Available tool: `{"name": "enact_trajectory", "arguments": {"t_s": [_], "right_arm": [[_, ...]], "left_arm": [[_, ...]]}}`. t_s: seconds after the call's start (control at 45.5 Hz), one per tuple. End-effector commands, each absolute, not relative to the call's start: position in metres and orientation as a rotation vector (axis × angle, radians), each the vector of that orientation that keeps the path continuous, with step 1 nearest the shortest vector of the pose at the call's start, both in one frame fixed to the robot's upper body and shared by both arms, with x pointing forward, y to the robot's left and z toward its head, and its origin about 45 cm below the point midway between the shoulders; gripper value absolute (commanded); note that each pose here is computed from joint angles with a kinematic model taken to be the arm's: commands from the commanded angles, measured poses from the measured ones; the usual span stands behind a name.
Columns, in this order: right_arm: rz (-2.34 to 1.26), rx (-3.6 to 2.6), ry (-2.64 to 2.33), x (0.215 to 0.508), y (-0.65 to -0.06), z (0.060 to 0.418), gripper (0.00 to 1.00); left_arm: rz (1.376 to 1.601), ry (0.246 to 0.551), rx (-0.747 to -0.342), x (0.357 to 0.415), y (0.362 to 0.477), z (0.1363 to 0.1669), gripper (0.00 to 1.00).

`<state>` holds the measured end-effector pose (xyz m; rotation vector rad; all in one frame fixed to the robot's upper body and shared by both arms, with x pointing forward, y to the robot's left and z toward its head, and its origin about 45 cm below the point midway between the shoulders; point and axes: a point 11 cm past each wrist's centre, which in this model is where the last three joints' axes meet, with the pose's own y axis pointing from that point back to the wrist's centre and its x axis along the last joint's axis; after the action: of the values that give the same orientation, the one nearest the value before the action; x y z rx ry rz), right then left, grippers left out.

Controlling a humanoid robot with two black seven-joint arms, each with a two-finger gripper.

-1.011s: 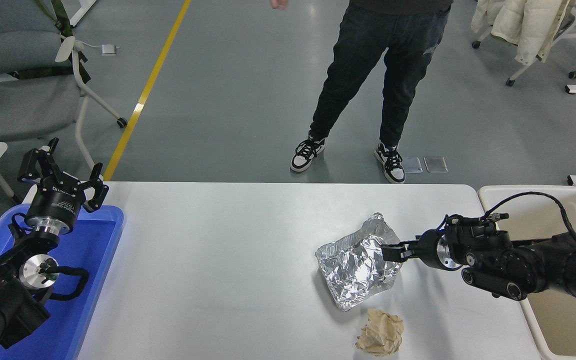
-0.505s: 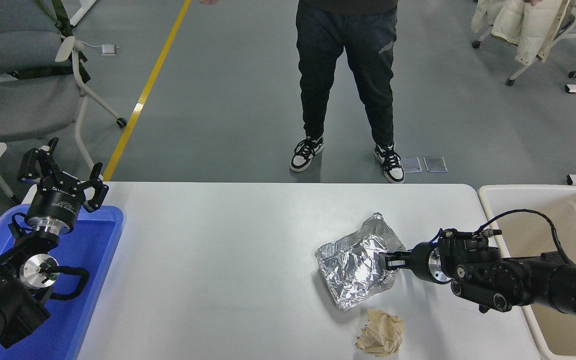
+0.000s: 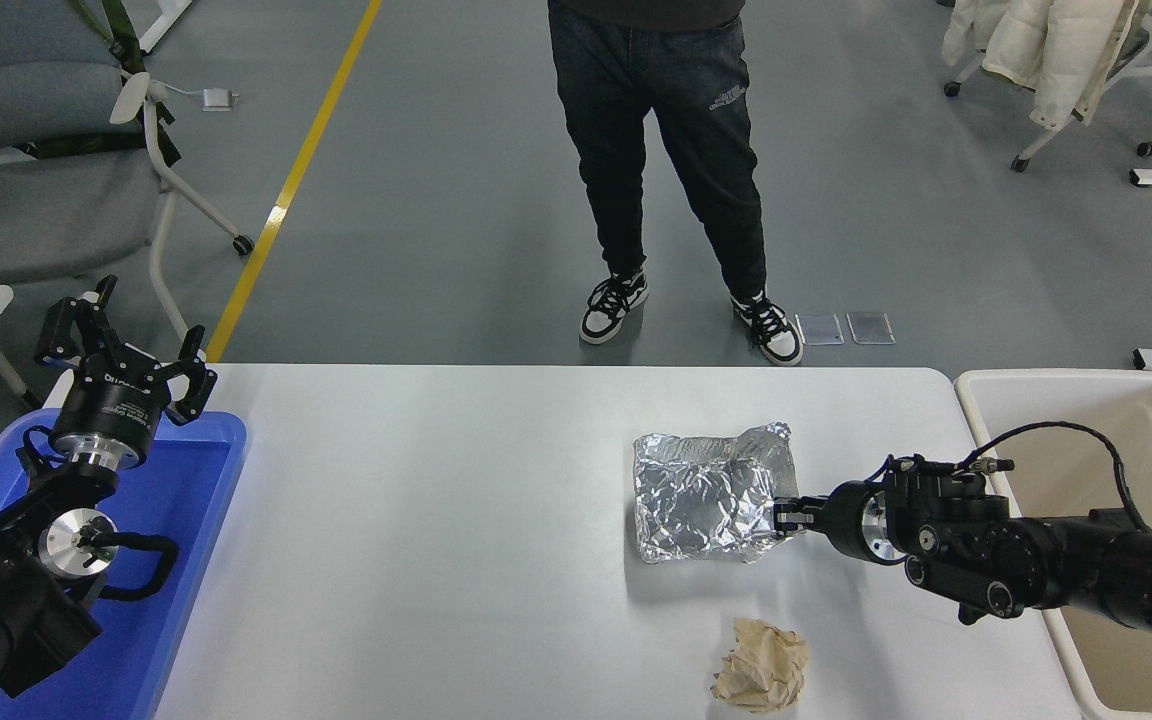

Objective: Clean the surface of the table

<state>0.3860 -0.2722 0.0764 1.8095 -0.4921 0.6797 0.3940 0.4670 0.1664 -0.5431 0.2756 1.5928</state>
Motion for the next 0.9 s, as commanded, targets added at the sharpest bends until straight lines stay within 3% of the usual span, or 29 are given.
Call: {"name": "enact_trajectory", "arguments": {"t_s": [0.0,0.132,0.418,0.879], "right_arm": [[0.691,1.871,-0.538,0.391,-0.286,0.100,0.00],[0.698,1.908,-0.602,0.400,-0.292,0.132,0.00],[0.716,1.990,-0.758,0.411,-0.312,0.241,0.00],[0.796,2.010,-0.722,0.393,-0.315,0.317,0.00]], "left_arm": [[1.592,0.275,-0.544,0.3943,0.467,0.1667,1.00],[1.592,0.275,-0.544,0.3943,0.467,0.1667,1.00],[1.591,0.276,-0.545,0.3943,0.467,0.1668,1.00],[1.590,0.276,-0.545,0.3943,0.467,0.1668,1.00]]}}
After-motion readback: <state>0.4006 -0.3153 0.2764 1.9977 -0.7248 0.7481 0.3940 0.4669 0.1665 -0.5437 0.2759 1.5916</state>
